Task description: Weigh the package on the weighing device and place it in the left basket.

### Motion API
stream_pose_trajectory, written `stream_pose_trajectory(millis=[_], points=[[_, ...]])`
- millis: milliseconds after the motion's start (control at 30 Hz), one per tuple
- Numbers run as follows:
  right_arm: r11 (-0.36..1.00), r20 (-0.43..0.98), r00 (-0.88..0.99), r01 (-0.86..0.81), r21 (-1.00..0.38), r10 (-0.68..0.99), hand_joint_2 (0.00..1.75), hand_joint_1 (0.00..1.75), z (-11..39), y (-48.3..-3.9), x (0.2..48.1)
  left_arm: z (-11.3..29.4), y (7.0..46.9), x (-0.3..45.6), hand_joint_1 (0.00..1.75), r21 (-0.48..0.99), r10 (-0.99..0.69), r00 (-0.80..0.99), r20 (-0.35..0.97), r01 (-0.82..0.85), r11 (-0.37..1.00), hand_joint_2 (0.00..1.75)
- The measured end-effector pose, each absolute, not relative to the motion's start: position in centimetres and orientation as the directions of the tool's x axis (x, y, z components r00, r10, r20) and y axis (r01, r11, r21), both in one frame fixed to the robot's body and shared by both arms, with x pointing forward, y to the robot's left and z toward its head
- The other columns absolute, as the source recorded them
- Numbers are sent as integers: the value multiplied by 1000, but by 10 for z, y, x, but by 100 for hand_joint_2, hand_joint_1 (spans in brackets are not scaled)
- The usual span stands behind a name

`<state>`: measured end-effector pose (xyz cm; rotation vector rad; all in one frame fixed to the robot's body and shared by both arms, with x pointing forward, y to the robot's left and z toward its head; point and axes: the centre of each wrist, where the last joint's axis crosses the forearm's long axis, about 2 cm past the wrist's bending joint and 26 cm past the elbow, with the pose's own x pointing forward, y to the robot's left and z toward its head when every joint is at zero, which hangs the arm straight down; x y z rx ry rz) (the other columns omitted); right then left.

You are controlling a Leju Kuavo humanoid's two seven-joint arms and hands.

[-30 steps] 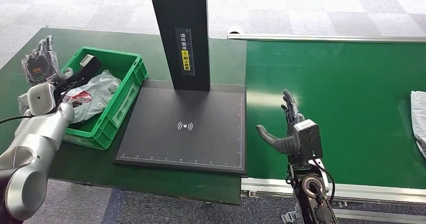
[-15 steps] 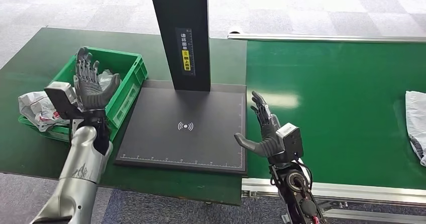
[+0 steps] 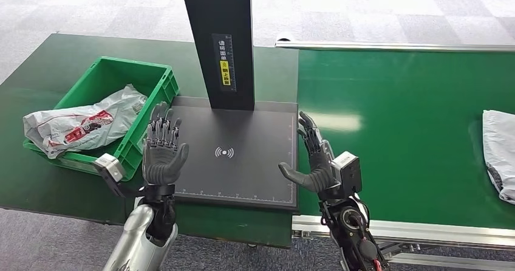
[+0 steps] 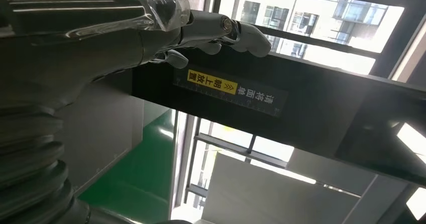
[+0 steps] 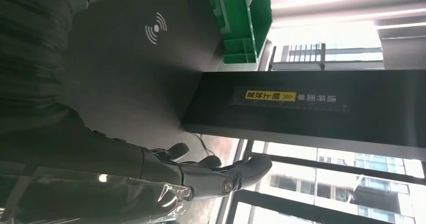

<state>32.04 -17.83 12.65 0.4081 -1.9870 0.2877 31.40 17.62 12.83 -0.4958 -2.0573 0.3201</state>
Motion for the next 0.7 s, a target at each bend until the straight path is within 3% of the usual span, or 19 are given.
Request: stream_pose_trajectory(millis=[700], points=[[920,908,-376,-390,26,-185,175,0,116,-187,317,105,183,278,0,-285,315,-444,839,136,949,175]])
